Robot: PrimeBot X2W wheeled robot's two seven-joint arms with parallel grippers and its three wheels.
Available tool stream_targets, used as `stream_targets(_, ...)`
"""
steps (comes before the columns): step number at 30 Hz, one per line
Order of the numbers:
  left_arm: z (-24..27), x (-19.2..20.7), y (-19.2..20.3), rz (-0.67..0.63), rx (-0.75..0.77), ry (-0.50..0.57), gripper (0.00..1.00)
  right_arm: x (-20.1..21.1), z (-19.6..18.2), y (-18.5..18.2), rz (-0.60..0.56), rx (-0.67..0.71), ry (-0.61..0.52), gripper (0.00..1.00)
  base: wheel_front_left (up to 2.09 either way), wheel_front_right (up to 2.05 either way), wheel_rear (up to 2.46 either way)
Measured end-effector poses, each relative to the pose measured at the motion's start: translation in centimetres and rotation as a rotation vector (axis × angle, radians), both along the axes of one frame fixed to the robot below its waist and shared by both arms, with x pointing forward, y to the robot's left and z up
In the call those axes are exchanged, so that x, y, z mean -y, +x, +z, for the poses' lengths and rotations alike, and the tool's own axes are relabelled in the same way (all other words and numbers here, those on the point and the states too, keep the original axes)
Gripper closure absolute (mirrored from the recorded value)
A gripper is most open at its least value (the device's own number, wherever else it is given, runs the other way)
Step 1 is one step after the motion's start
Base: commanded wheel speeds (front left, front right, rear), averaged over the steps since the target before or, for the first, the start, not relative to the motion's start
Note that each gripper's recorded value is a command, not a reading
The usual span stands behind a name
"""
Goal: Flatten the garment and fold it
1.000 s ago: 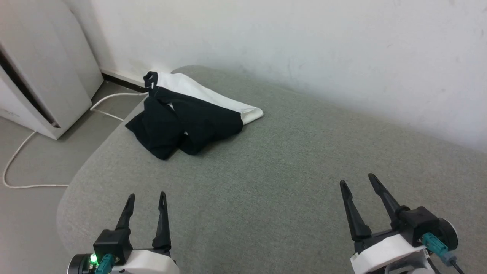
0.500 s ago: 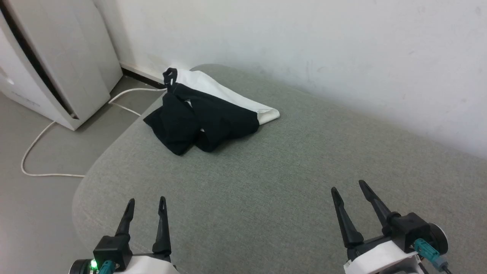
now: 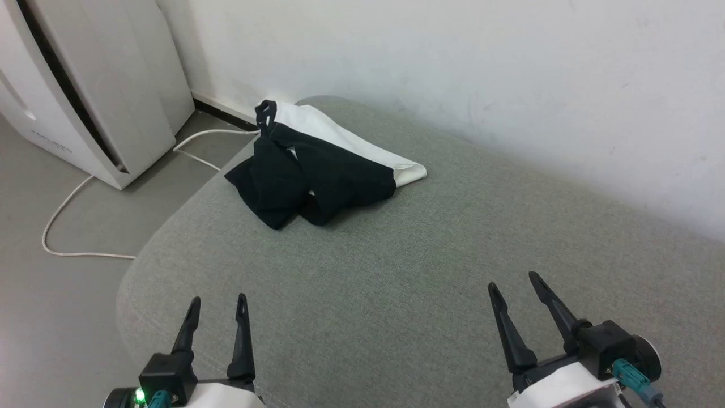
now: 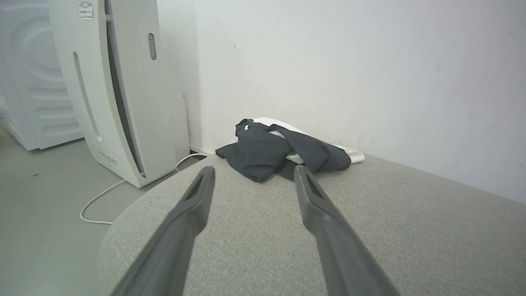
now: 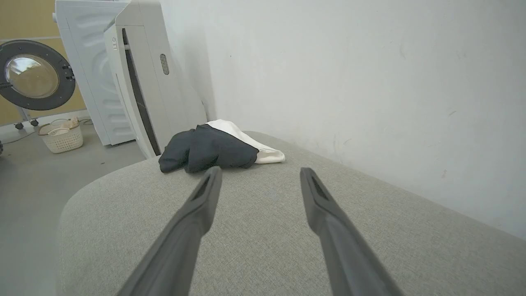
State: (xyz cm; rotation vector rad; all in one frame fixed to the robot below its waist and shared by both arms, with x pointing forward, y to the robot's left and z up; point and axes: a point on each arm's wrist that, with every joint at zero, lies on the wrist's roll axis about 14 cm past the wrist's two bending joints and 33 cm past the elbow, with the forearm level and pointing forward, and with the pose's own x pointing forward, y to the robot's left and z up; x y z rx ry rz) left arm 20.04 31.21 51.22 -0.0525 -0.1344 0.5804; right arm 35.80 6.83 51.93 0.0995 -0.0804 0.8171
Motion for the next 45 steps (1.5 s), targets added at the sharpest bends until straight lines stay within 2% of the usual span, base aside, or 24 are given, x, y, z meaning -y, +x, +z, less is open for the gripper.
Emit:
stream_targets(11,-0.3,-0.1,1.0,-0.012,-0.024,-0.005,0.00,0.7,-0.8,0.8,-0.023,-0.013,-0.008,0.00,0.00,0.00,0.00)
stream_targets(19,2.6,-2.6,8.0,-0.084,-0.016,0.006,0.00,1.2,-2.1,2.6,-0.048,-0.007,-0.033,0.00,0.00,0.00,0.00)
stream_targets(24,2.1,-4.0,13.5,-0.180,-0.181,-0.018,0.00,2.1,-2.5,4.4,-0.086,0.001,-0.029,0.00,0.00,0.00,0.00)
stream_targets(28,2.4,-4.5,18.2,-0.261,-0.274,0.009,0.00,2.8,-3.3,5.6,-0.111,-0.006,-0.025,0.00,0.00,0.00,0.00)
stream_targets(30,1.5,-4.8,20.2,-0.291,-0.359,0.015,0.00,3.2,-3.7,6.2,-0.123,-0.011,-0.023,0.00,0.00,0.00,0.00)
stream_targets(34,-1.8,-5.3,23.2,-0.325,-0.549,-0.050,0.00,4.5,-4.7,7.6,-0.169,-0.024,-0.019,0.00,0.00,0.00,0.00)
stream_targets(40,-7.0,-5.6,25.7,-0.363,-0.828,-0.168,0.00,7.2,-6.7,8.8,-0.246,-0.066,-0.031,0.00,0.00,0.00,0.00)
stream_targets(45,-12.1,-5.4,25.2,-0.370,-1.048,-0.267,0.00,9.2,-8.5,9.4,-0.301,-0.107,-0.048,0.00,0.00,0.00,0.00)
